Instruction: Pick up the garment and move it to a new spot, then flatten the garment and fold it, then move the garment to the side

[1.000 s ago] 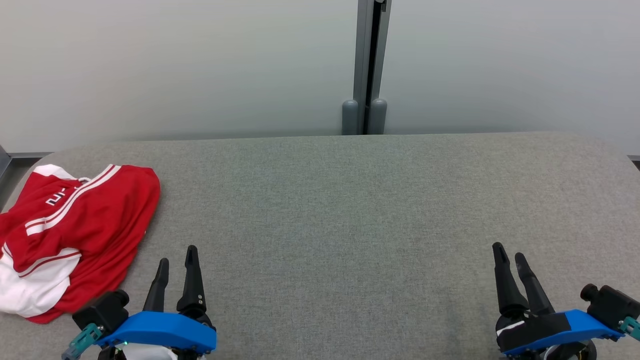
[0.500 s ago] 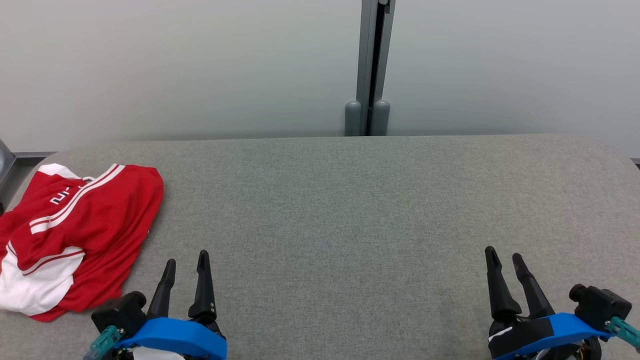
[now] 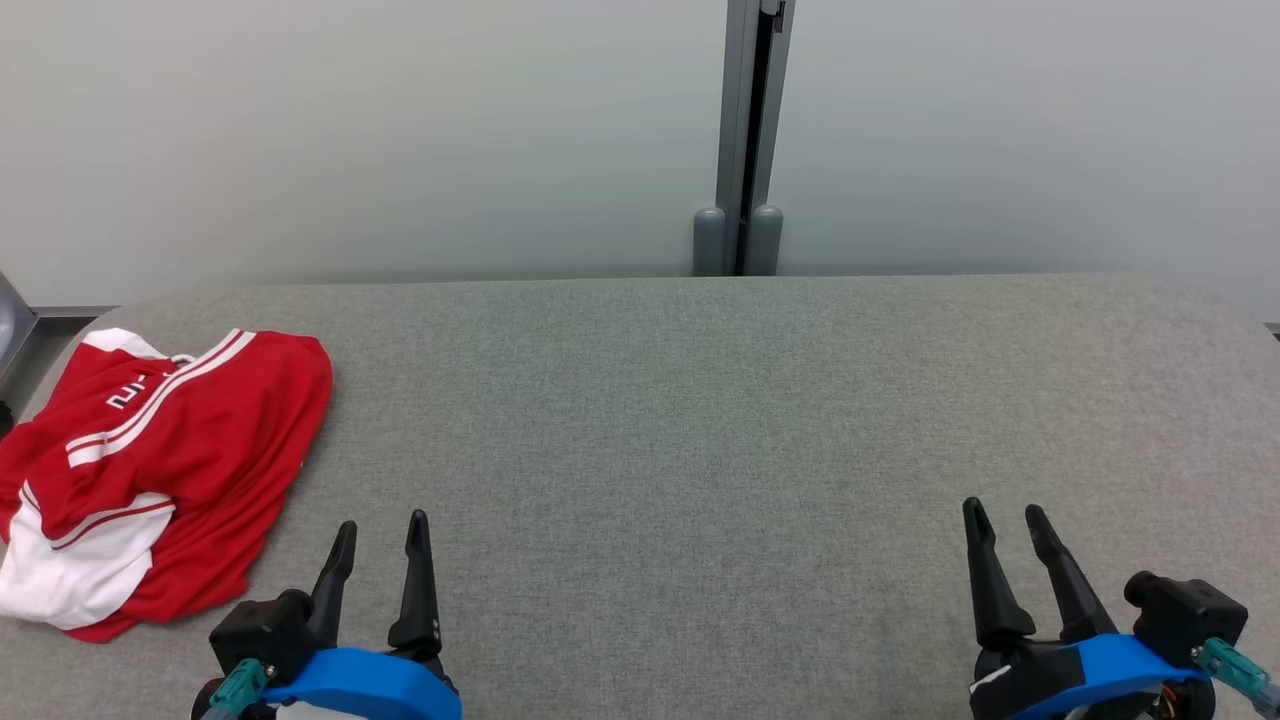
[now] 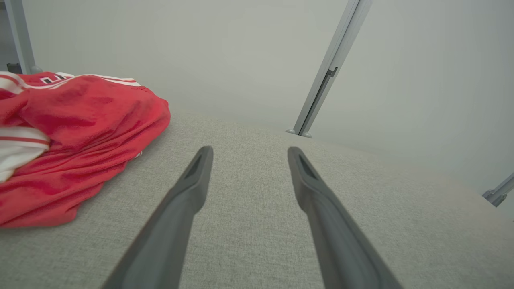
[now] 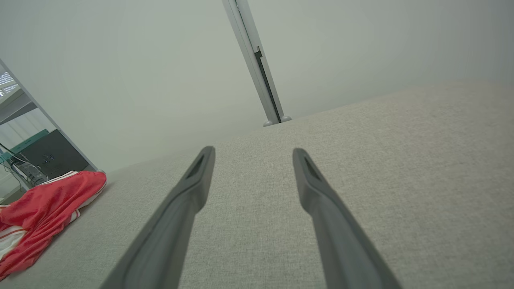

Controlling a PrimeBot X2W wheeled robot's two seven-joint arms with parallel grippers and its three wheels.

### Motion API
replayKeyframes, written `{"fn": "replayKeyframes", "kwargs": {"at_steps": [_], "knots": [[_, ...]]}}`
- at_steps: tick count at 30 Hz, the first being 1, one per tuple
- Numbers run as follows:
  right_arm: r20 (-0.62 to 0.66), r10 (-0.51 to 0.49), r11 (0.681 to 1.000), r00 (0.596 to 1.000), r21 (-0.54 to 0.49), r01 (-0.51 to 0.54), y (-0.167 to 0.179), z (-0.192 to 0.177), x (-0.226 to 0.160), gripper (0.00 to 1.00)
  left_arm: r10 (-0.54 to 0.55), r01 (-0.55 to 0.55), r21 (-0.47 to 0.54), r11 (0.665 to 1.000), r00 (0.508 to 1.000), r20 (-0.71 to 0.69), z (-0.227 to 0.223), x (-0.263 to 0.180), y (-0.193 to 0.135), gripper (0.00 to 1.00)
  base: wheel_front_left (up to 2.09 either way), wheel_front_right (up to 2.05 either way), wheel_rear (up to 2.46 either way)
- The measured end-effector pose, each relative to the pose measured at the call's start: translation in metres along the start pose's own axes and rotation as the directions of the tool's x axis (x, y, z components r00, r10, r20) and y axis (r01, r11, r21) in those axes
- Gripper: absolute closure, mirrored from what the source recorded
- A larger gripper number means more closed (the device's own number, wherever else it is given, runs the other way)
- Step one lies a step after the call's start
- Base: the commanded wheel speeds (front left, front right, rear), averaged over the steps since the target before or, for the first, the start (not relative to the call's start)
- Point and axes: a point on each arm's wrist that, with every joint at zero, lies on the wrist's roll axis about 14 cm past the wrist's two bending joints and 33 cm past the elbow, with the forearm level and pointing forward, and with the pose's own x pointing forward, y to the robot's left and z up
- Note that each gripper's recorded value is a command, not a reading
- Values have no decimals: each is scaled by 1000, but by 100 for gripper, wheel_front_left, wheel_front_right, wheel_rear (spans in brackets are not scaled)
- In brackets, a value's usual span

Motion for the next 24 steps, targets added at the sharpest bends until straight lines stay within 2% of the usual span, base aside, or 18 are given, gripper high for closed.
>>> {"fn": "replayKeyframes", "kwargs": {"at_steps": [24], "knots": [[-12,22,986,1000,-166,-24,0,-4,-2,0,13,-11,152,988,1000,-15,-6,-6,2,0,0,0,0]]}}
